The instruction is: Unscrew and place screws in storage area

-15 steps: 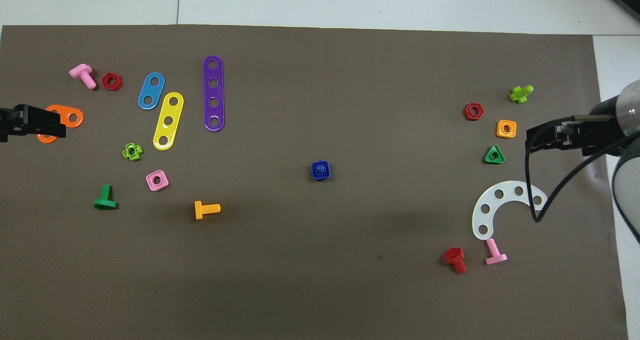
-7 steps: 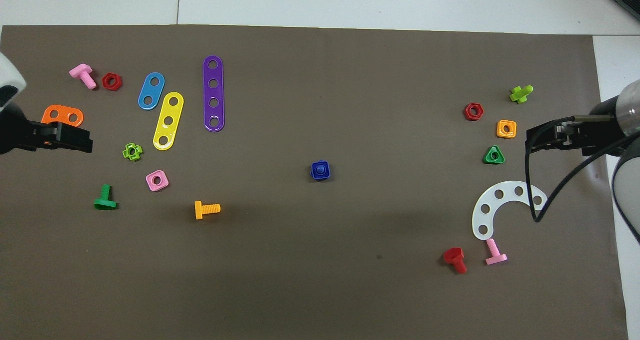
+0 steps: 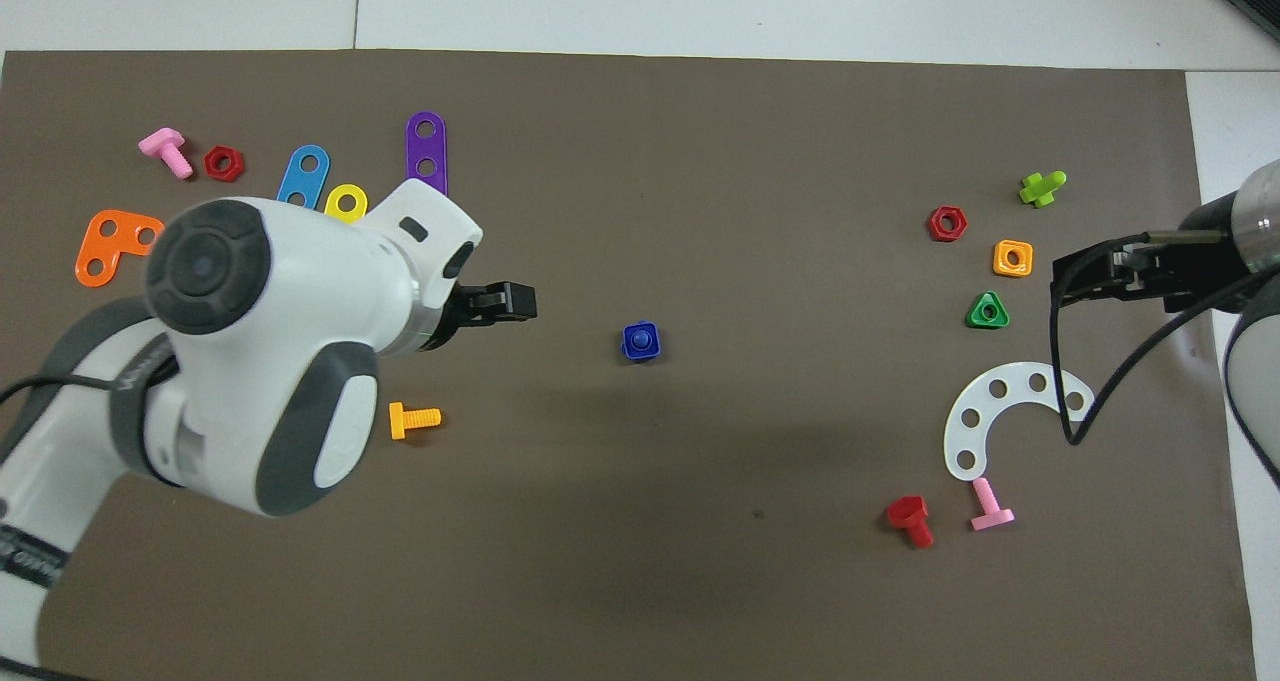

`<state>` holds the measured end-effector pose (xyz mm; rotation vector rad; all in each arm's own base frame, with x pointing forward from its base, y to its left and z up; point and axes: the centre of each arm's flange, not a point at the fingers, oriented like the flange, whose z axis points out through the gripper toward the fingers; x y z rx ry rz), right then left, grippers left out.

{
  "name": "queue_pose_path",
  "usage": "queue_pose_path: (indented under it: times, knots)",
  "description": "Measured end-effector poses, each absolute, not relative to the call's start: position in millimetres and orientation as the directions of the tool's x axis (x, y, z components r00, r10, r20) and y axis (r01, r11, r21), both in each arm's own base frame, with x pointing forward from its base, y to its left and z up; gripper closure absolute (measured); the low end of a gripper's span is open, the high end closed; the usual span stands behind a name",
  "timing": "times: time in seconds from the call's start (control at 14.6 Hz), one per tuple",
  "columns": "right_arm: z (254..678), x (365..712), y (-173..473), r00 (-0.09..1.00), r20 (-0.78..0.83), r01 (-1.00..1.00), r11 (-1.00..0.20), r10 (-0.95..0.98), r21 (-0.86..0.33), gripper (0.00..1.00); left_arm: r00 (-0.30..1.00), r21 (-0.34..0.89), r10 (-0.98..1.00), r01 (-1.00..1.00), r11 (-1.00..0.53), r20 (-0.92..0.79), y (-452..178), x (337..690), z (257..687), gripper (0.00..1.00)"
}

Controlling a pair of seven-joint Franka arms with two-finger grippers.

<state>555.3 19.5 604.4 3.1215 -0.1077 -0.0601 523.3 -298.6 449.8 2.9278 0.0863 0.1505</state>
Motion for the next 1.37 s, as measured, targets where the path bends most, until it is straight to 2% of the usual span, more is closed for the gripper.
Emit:
queue_pose_path:
  times: [0.34,0.61,1.09,1.16,1.37]
  knots:
    - [604.4,555.3,19.5,0.997,-0.038,-0.069,-0.997,-0.069,0.019,0.00,0.994,0.214,0.058,0.037,-0.976,0.091,-378.1,538.7,412.4,0.00]
    - [604.4,555.3,19.5,0.997,-0.038,-0.069,-0.997,-0.069,0.019,0.00,0.997,0.184,0.009,-0.006,-0.983,0.077,-426.6,537.5,356.8,0.07]
    - [604.4,555.3,19.5,0.997,-0.038,-0.069,-0.997,-0.069,0.019,0.00,0.993,0.096,-0.059,-0.068,-0.993,0.100,-427.0,535.1,330.9,0.13]
    - [604.4,555.3,19.5,0.997,-0.038,-0.069,-0.997,-0.069,0.019,0.00,0.994,0.089,-0.062,-0.071,-0.994,0.094,-426.2,532.9,326.0,0.17]
    - [604.4,555.3,19.5,0.997,-0.038,-0.069,-0.997,-0.069,0.019,0.00,0.993,0.084,-0.074,-0.081,-0.993,0.087,-429.7,526.1,319.5,0.20]
